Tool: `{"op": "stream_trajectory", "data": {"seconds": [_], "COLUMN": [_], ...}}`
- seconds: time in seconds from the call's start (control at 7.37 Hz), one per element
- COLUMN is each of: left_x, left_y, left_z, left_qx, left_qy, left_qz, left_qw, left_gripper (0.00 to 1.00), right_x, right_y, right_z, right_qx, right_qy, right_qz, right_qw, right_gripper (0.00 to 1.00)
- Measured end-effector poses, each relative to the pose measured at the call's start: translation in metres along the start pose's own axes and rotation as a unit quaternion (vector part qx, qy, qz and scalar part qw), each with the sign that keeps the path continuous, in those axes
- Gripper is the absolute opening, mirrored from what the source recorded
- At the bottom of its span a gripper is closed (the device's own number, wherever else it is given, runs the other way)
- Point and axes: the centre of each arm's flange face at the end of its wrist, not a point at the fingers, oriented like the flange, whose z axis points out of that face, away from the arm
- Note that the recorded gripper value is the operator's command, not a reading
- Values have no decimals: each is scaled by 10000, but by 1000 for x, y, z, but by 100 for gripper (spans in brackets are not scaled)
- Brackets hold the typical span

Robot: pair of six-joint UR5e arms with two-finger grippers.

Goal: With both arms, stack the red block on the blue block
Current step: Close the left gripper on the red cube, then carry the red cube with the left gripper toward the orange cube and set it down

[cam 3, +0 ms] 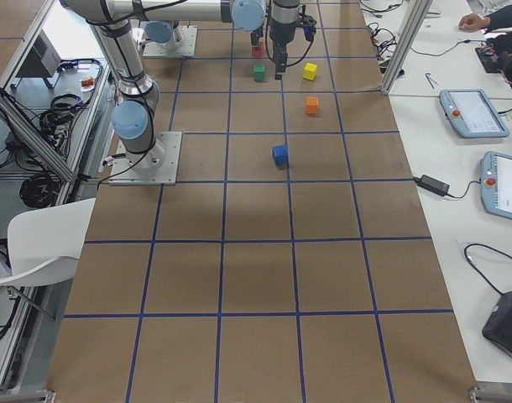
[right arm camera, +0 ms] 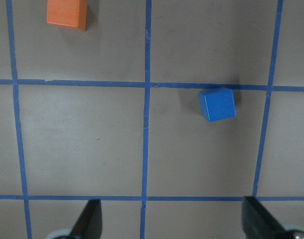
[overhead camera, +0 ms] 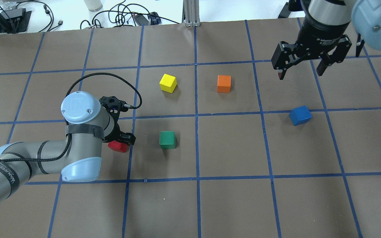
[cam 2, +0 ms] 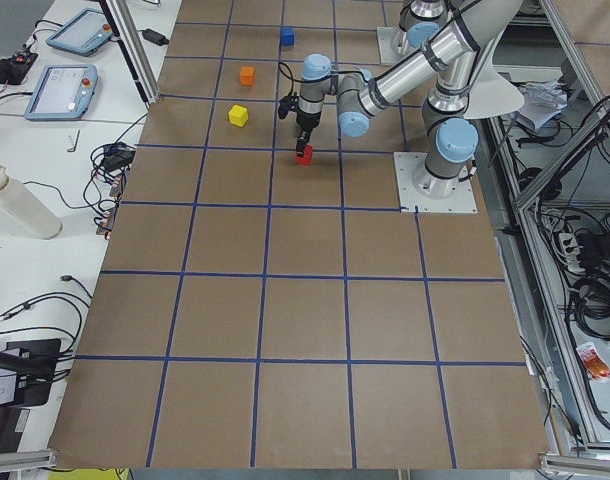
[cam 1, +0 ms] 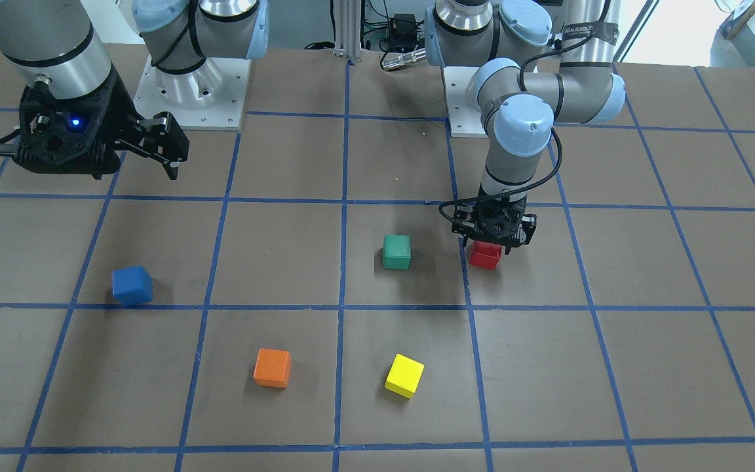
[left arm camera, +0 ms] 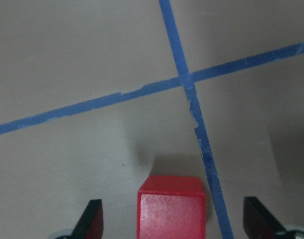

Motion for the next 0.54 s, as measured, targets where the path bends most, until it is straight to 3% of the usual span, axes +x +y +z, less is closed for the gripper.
{"op": "stream_trajectory", "data": {"seconds": [0.14, 0.54], "left_x": [0, -2], "left_y": [-1, -14], "left_z": [6, -4], "left_qx": [-65, 31], "left_qy": [9, -54], "left_qz": [53, 99], "left_qw": [10000, 9999], "left_gripper": [0, 0], "right_x": [0, 0], "right_y": [0, 0], "right_z": [0, 1], "right_qx": [-4, -7], "right_qy": [0, 0], "right_qz": [1, 3], "right_qw": [10000, 10000], "right_gripper": [100, 100]}}
